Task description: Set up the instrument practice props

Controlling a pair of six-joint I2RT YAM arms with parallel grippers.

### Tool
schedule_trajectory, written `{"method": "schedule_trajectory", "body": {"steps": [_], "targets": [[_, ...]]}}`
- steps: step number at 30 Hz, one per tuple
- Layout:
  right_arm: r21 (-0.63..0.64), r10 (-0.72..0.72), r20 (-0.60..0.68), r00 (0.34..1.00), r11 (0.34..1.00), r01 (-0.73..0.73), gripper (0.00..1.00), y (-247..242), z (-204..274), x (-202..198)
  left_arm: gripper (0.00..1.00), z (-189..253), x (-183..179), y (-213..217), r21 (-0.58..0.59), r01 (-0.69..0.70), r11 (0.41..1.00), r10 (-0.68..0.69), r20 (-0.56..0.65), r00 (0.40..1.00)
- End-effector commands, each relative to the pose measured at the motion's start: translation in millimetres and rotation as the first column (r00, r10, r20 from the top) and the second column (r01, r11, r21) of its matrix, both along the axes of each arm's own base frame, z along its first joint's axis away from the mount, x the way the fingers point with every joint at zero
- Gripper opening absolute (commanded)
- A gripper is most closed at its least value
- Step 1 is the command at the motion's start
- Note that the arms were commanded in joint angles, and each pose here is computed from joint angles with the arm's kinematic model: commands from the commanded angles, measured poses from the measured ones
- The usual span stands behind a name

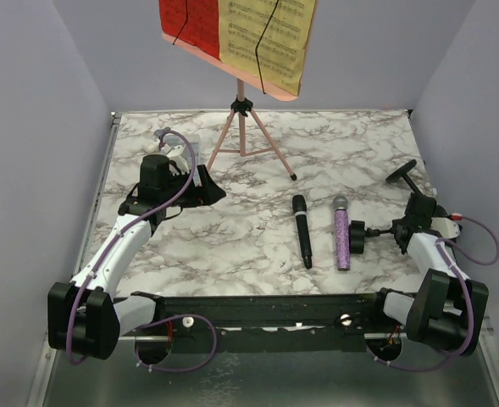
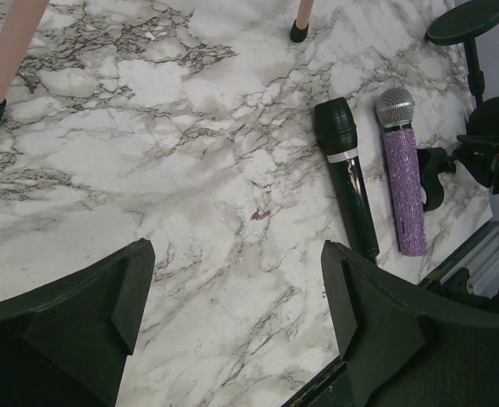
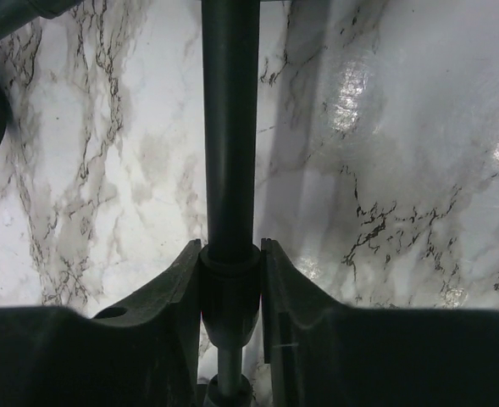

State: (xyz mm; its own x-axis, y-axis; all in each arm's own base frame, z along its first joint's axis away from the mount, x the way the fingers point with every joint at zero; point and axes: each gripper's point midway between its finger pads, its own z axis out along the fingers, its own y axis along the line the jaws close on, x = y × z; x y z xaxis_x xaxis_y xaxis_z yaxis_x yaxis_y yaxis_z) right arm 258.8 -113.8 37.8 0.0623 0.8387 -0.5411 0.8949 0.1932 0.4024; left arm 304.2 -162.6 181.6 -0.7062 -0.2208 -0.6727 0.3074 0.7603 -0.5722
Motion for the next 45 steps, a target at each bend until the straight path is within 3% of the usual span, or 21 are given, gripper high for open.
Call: {"method": "schedule_trajectory", "body": {"steps": [1, 2, 10, 13, 15, 18, 20, 22, 25, 27, 30, 33, 35, 37, 42, 45], "targets": [[-0.008, -0.049, 0.055, 0.997, 0.999, 0.049, 0.08, -6, 6, 5, 0.87, 3, -4, -1, 0.004, 0.021, 1.000, -0.021, 0.027, 0.999], [-0.012, -0.050, 0.049, 0.998, 0.999, 0.051, 0.01, -7, 8, 5, 0.87, 3, -5, -2, 0.005, 0.023, 1.000, -0.023, 0.026, 0.999], [-0.087, -0.014, 0.098, 0.995, 0.996, 0.023, 0.00, -15, 66, 14, 0.87, 3, -4, -2, 0.004, 0.025, 1.000, -0.026, 0.025, 0.999], [-0.145, 0.113, 0.209, 0.971, 0.986, -0.083, 0.00, -8, 104, 31, 0.87, 2, -5, -3, 0.000, 0.027, 1.000, -0.027, 0.020, 0.999], [-0.187, 0.249, 0.301, 0.921, 0.962, -0.199, 0.00, 8, 133, 45, 0.87, 2, -5, -3, -0.004, 0.028, 1.000, -0.028, 0.015, 1.000], [-0.286, 0.522, 0.441, 0.730, 0.853, -0.437, 0.00, 53, 178, 65, 0.87, 4, -7, -6, -0.019, 0.037, 0.999, -0.037, 0.014, 0.999], [-0.244, 0.585, 0.501, 0.638, 0.803, -0.544, 0.00, 80, 189, 69, 0.87, 9, -10, -11, -0.047, 0.066, 0.997, -0.065, 0.026, 0.998], [-0.136, 0.608, 0.550, 0.573, 0.742, -0.657, 0.00, 108, 193, 70, 0.89, 22, -15, -20, -0.099, 0.121, 0.988, -0.115, 0.069, 0.991], [0.046, 0.566, 0.714, 0.412, 0.550, -0.834, 0.00, 163, 202, 63, 0.90, 54, -32, -41, -0.224, 0.274, 0.935, -0.234, 0.189, 0.954], [0.093, 0.519, 0.790, 0.327, 0.427, -0.900, 0.00, 197, 210, 56, 0.90, 77, -50, -52, -0.292, 0.389, 0.874, -0.315, 0.268, 0.910], [0.105, 0.555, 0.792, 0.254, 0.285, -0.953, 0.00, 252, 218, 47, 0.92, 104, -70, -59, -0.295, 0.486, 0.822, -0.371, 0.369, 0.852], [0.130, 0.585, 0.787, 0.195, 0.151, -0.980, 0.00, 299, 224, 33, 0.94, 127, -90, -60, -0.244, 0.534, 0.809, -0.381, 0.474, 0.794], [0.186, 0.558, 0.808, 0.189, 0.062, -0.981, 0.00, 322, 223, 20, 0.97, 140, -101, -58, -0.234, 0.541, 0.808, -0.368, 0.518, 0.772], [0.276, 0.499, 0.834, 0.236, -0.007, -0.961, 0.00, 338, 219, 6, 0.97, 149, -107, -54, -0.246, 0.523, 0.816, -0.337, 0.533, 0.776], [0.593, 0.342, 0.778, 0.527, -0.124, -0.795, 0.00, 385, 215, -24, 0.98, 152, -111, -47, -0.290, 0.444, 0.848, -0.266, 0.492, 0.829], [0.705, 0.278, 0.699, 0.659, -0.112, -0.700, 0.00, 410, 225, -25, 0.97, 149, -99, -39, -0.319, 0.331, 0.888, -0.177, 0.427, 0.887]]}}
